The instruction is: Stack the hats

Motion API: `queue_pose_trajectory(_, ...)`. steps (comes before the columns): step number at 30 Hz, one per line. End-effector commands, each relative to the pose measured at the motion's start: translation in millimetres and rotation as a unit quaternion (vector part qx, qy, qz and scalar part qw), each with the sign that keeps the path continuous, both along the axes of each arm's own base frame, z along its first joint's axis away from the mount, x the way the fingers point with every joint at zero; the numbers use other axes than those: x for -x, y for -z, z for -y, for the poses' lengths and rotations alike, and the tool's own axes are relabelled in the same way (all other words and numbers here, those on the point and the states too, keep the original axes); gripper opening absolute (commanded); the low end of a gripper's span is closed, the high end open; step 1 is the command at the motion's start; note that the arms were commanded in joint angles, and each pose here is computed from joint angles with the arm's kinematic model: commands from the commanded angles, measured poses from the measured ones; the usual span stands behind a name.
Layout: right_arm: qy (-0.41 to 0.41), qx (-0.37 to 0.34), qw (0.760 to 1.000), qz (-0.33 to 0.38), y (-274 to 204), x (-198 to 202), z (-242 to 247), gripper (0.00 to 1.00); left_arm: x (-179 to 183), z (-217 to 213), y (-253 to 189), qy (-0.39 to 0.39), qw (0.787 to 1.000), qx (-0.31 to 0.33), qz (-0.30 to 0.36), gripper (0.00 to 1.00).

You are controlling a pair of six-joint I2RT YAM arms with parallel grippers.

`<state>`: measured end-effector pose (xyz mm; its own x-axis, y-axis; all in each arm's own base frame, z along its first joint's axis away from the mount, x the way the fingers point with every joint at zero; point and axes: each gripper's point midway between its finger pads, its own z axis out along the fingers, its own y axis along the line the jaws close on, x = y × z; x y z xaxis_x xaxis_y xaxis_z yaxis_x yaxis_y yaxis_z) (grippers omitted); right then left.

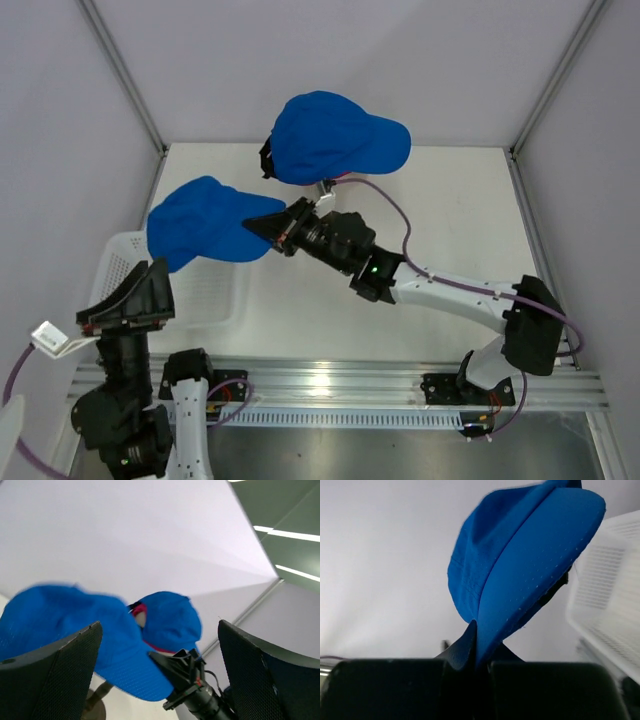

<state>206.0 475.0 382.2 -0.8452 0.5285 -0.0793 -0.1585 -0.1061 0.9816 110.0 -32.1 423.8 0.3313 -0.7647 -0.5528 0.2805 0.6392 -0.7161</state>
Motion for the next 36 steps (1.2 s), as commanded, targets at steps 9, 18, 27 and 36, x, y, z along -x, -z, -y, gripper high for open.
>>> queue_pose_trajectory(9,-0.156,0.302,0.880,0.331,-23.8,78.2,87.3,0.00,26.8,-17.6,-56.4,-0.053,0.980,-0.133,-0.137,0.99)
queue_pose_trajectory(18,-0.162,0.302,0.851,0.397,-49.7,88.3,167.8,0.00,-43.1,-4.6,-21.2,0.019,0.955,-0.167,-0.245,1.00)
queue_pose_trajectory(27,-0.140,0.208,0.903,0.348,-80.0,64.9,200.7,0.00,-92.0,68.2,81.9,0.276,0.906,-0.150,-0.283,1.00)
queue_pose_trajectory(36,-0.192,0.140,0.886,0.398,-120.9,71.2,192.7,0.00,-93.9,77.9,95.0,0.419,0.868,-0.090,-0.250,0.99)
